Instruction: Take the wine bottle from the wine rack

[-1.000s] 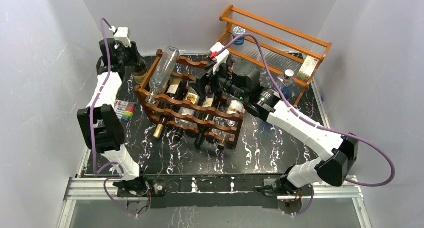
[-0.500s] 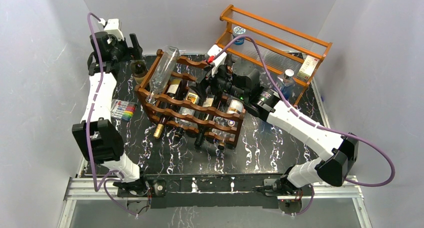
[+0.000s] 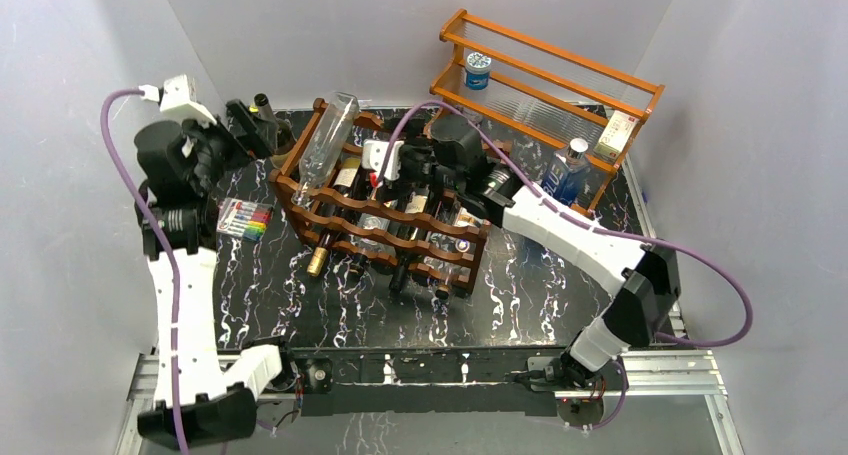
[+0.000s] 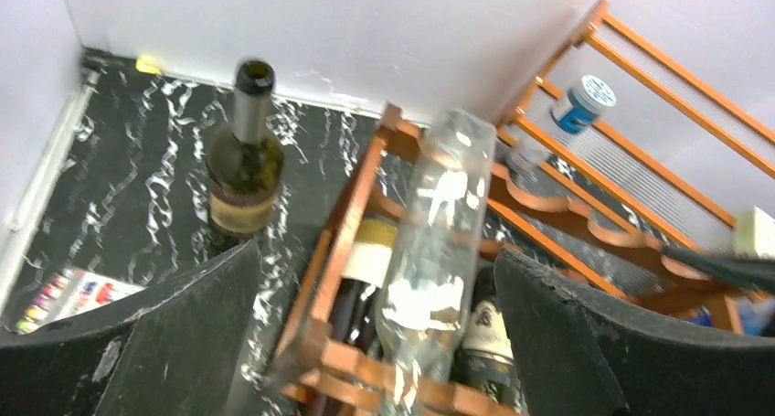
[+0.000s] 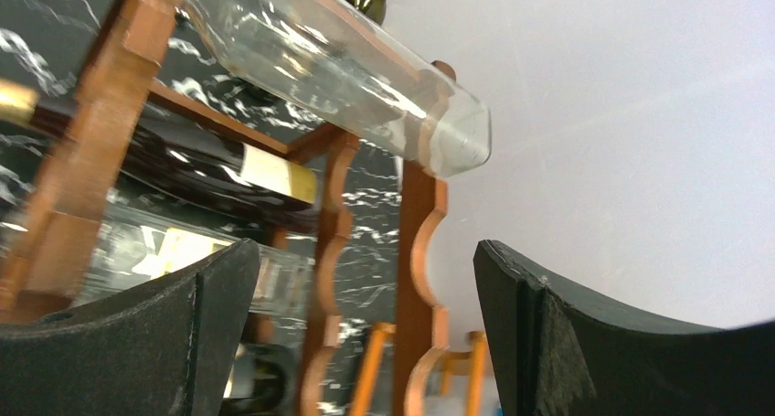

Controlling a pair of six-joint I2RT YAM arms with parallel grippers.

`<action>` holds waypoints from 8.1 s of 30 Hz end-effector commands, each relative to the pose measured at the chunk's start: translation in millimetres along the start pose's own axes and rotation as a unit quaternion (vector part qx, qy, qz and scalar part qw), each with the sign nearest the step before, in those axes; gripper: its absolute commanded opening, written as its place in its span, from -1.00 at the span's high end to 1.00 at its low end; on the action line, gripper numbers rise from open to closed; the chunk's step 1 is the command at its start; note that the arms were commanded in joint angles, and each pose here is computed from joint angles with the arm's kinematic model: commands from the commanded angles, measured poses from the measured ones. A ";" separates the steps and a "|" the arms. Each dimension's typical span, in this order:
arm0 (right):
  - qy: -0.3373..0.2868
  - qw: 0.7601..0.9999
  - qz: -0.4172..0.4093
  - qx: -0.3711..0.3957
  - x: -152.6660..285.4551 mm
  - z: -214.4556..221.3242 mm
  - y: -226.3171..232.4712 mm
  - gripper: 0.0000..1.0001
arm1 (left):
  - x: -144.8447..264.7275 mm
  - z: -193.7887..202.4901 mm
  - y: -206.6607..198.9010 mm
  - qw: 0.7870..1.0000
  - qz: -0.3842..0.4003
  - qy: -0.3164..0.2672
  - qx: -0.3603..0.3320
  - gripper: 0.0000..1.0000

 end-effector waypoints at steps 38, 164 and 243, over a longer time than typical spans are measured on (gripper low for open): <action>-0.087 0.988 0.115 -0.046 67.5 -18.8 -55.4 -0.96 | -71.1 129.8 -28.2 0.929 -0.016 0.273 -0.249 -0.71; -0.185 0.945 0.142 -0.231 11.0 -81.9 -101.7 1.00 | 71.6 -12.9 -196.0 0.955 0.283 0.002 0.087 -0.70; -0.126 0.921 0.036 -0.366 71.3 -85.2 -14.7 -0.96 | 8.6 -66.3 96.0 0.942 -0.287 -0.146 -0.094 1.00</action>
Point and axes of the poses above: each gripper's point midway between its finger pads, its own x axis back along the fingers, its own y axis along the line the jaws close on, z = x × y, the point moved 1 cm from there along x, back along the fingers, and after that the axes turned 13 degrees about x, right-handed, at the moved point
